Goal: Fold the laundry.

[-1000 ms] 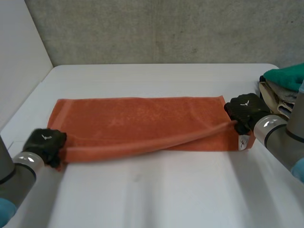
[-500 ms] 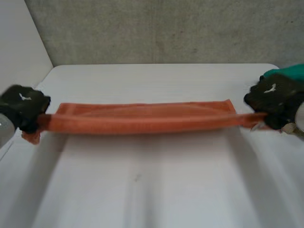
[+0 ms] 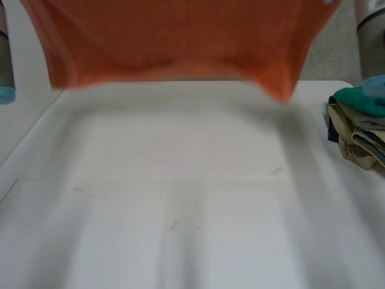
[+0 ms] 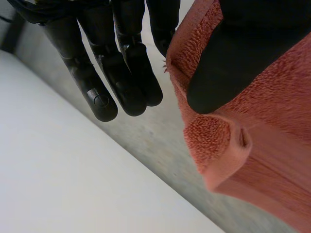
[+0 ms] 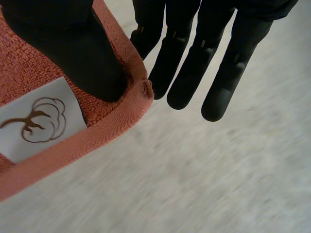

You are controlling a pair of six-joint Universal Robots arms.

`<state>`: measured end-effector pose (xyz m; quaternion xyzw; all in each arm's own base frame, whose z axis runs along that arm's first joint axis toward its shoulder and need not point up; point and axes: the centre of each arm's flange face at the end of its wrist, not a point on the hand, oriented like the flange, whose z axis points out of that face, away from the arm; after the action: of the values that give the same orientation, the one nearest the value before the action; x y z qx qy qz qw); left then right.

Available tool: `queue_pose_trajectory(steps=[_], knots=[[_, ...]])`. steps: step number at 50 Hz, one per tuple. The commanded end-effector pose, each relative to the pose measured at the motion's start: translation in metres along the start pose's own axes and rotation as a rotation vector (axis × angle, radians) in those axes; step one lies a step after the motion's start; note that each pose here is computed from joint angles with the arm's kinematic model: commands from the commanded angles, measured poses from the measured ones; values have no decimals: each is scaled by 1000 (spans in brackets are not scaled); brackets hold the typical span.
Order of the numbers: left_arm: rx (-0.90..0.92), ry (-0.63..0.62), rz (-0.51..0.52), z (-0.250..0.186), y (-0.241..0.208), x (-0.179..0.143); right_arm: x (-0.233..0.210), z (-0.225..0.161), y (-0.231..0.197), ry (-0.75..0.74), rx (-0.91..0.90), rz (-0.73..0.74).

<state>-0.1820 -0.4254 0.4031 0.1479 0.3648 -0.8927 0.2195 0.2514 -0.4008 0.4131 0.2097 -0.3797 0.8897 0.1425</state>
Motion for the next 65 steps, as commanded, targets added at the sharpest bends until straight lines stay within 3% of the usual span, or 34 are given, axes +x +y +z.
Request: queue_pose_trajectory(steps=[1, 10, 19, 26, 30, 34, 45, 53, 57, 65], knots=[[-156, 75, -57, -23, 22, -1, 0, -20, -4, -42, 12, 29], [-366, 285, -70, -95, 72, 34, -42, -71, 41, -244, -222, 59], [-533, 496, -63, -197, 135, 78, -97, -156, 102, -498, -523, 86], [-615, 567, 22, -256, 163, 87, -110, -201, 119, -616, -643, 36], [-615, 560, 77, -262, 170, 79, -104, -207, 120, -628, -674, 12], [-621, 563, 100, -260, 163, 71, -96, -209, 117, -642, -706, 6], [-753, 613, 11, -257, 151, 56, -87, -218, 115, -668, -755, 6], [-912, 695, 2, -271, 123, 35, -70, -219, 113, -699, -817, -32], [-974, 780, 31, -280, 88, 18, -53, -227, 101, -794, -890, -89], [-1058, 1035, 156, -305, 24, -18, -12, -260, 59, -1141, -1055, -191]])
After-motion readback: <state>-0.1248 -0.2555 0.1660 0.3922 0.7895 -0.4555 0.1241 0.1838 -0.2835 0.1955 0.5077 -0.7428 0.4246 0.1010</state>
